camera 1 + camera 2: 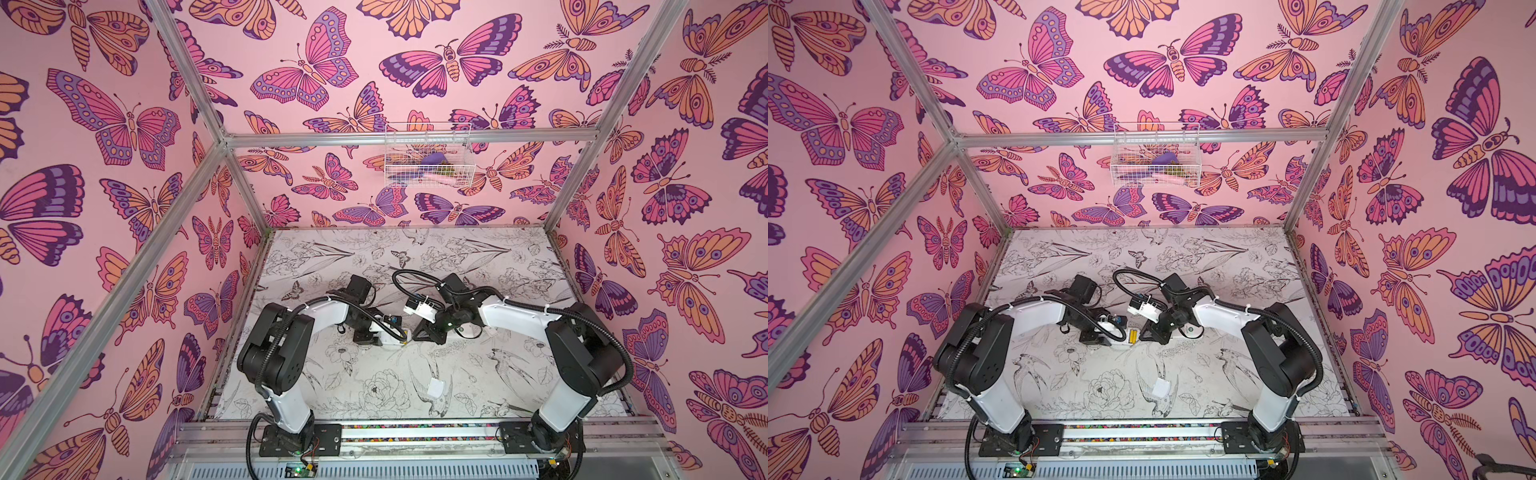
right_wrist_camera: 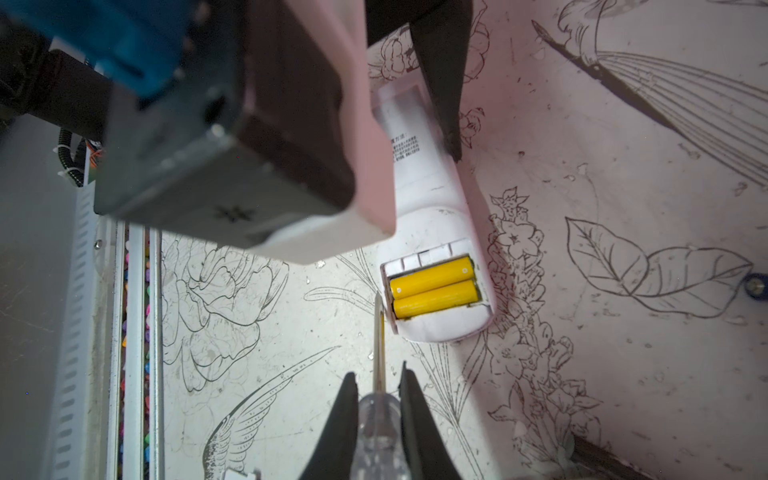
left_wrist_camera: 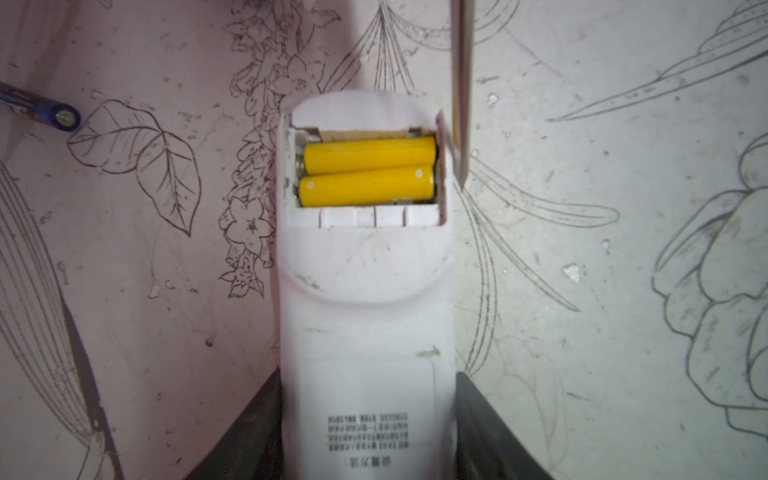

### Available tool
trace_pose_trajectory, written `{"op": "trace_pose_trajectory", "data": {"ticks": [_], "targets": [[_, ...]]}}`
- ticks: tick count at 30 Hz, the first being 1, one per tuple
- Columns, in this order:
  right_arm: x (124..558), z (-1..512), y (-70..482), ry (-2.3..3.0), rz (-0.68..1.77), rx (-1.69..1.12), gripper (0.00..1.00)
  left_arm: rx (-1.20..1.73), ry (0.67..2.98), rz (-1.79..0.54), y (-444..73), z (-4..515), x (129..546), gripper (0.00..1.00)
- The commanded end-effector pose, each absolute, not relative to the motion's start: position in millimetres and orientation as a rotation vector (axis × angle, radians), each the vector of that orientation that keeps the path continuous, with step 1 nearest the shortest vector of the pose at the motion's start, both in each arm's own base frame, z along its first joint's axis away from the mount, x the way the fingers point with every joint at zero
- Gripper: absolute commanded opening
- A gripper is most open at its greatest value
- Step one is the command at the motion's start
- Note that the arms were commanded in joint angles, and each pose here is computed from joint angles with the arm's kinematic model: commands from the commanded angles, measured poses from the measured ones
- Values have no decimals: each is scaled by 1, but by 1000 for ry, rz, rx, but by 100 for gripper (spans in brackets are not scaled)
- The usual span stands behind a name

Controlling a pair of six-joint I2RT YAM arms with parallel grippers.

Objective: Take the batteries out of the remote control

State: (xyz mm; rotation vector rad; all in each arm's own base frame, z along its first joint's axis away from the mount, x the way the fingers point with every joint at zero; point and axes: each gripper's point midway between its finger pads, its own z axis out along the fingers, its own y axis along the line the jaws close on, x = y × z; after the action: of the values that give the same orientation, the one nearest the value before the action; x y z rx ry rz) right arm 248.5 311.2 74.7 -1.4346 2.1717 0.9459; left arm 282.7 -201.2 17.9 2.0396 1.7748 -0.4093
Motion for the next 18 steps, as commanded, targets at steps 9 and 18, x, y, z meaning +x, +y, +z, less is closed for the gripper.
{"op": "trace_pose_trajectory", "data": {"ticks": [9,18], "targets": [[245,100,305,2167,984,-1477,0,2116,1822,-356,-187,-5,272,35],[247,91,316,2148,949,-1455,0,2111,1820,-361,-187,-3,271,35]]}}
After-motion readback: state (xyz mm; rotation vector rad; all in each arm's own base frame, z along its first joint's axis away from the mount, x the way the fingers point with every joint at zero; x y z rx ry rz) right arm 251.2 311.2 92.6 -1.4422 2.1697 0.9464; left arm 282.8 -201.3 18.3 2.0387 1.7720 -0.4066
